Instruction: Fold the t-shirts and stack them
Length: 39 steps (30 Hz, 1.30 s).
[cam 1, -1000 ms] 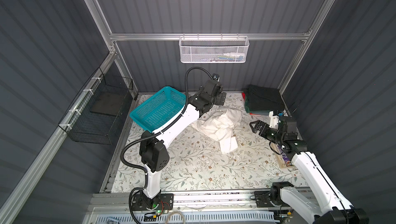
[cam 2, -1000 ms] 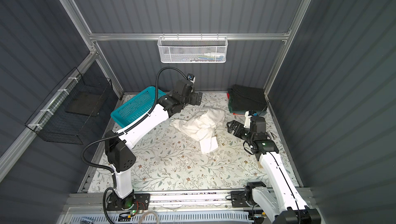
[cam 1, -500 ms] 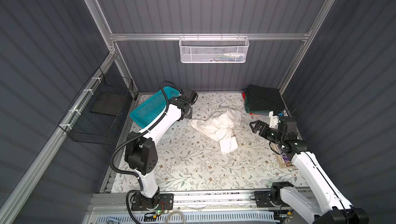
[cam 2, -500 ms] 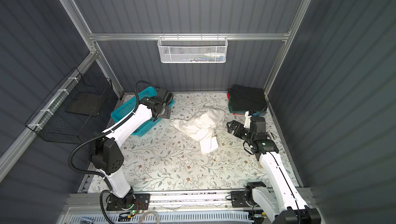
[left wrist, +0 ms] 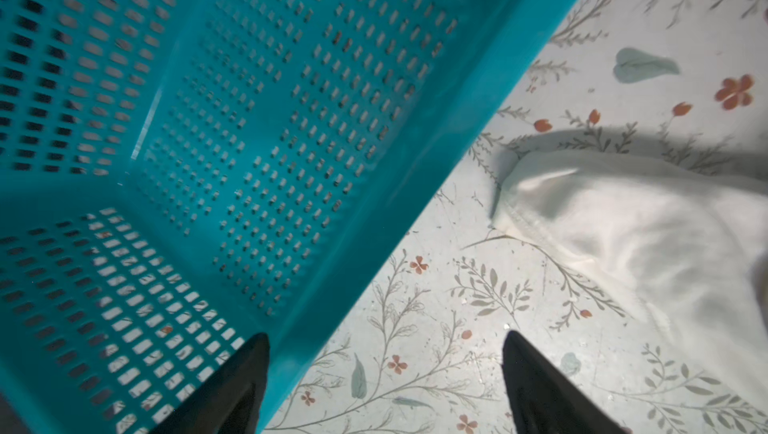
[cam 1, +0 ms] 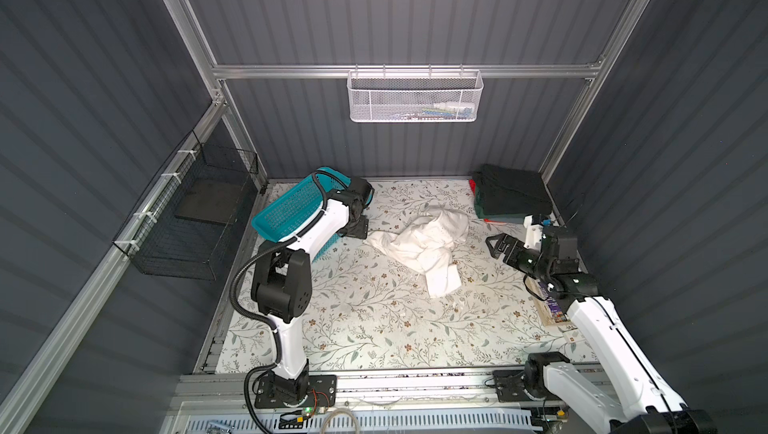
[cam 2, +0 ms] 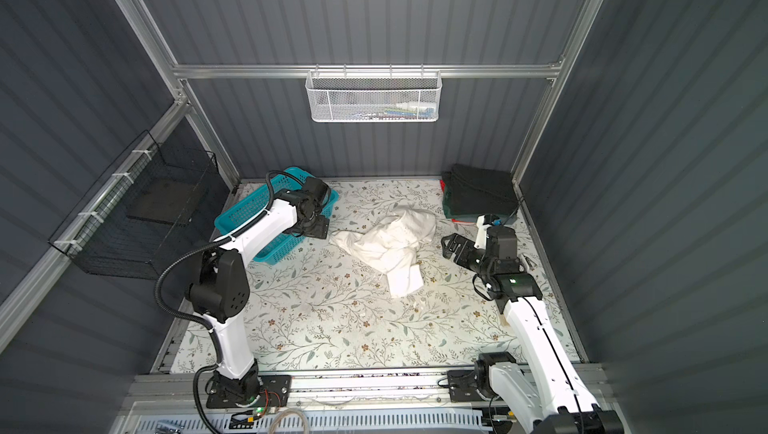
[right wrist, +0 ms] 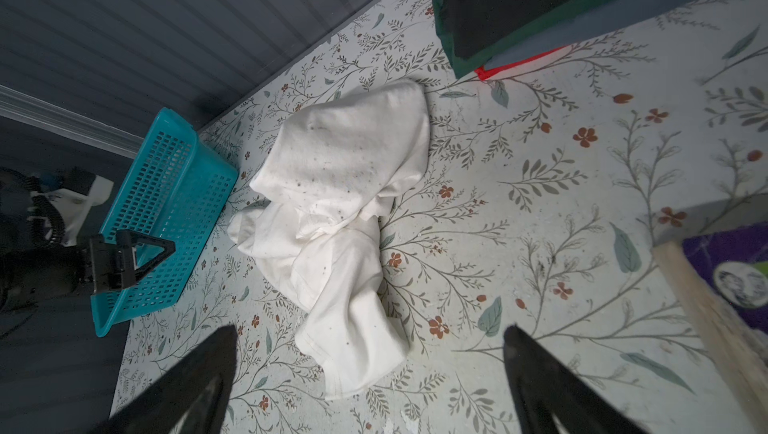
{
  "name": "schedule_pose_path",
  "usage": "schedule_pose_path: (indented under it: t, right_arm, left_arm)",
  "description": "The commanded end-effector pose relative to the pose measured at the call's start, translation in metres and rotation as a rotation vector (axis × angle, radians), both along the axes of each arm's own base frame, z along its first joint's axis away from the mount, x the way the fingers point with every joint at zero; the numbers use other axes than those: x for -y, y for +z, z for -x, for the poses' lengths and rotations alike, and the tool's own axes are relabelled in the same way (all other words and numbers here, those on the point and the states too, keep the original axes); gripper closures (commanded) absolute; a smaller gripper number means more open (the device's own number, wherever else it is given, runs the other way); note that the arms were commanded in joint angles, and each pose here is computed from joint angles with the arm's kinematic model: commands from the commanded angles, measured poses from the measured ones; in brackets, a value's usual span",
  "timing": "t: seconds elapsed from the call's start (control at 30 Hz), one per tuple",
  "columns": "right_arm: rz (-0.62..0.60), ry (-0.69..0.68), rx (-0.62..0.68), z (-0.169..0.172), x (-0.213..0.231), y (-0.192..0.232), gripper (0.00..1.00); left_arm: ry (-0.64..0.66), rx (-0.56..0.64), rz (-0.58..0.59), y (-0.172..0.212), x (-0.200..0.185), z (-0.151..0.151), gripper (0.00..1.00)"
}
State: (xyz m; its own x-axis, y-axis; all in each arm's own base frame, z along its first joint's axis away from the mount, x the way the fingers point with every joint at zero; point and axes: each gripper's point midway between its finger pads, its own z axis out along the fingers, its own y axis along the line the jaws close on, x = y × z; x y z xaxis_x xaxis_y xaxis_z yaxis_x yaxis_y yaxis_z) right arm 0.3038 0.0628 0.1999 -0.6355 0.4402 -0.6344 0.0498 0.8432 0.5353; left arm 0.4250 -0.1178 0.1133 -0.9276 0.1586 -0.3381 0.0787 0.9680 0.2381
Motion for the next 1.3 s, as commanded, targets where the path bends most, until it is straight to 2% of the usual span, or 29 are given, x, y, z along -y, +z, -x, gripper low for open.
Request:
schedule_pose_path:
  t: [0.0,0.2,0.4,0.7,0.83,1.27]
  right_arm:
    - [0.009,-0.008,-0.004,0.001,0.003,0.000,0.01]
    - [0.008,-0.015,0.008,-0.002,0.004,0.008,0.01]
    - [0.011,-0.023,0.013,-0.002,0.005,0.010,0.01]
    - [0.011,-0.022,0.005,-0.002,0.005,0.009,0.01]
    - [0.010,-0.020,0.000,-0.002,0.005,0.007,0.01]
    - [0.005,-0.020,-0.016,-0.003,0.004,0.004,0.01]
  left_arm:
    - [0.018,-0.043,0.014,-0.008,-0.007,-0.009,0.15]
    - [0.104,-0.038,0.077,-0.015,-0.025,-0.029,0.45]
    - [0.224,-0.040,0.123,-0.022,-0.050,-0.041,0.56]
    - [0.396,-0.021,0.219,-0.029,-0.078,-0.058,0.61]
    - [0.427,-0.024,0.208,-0.034,-0.093,-0.068,0.62]
    - [0.315,0.068,0.033,-0.031,-0.123,-0.125,0.69]
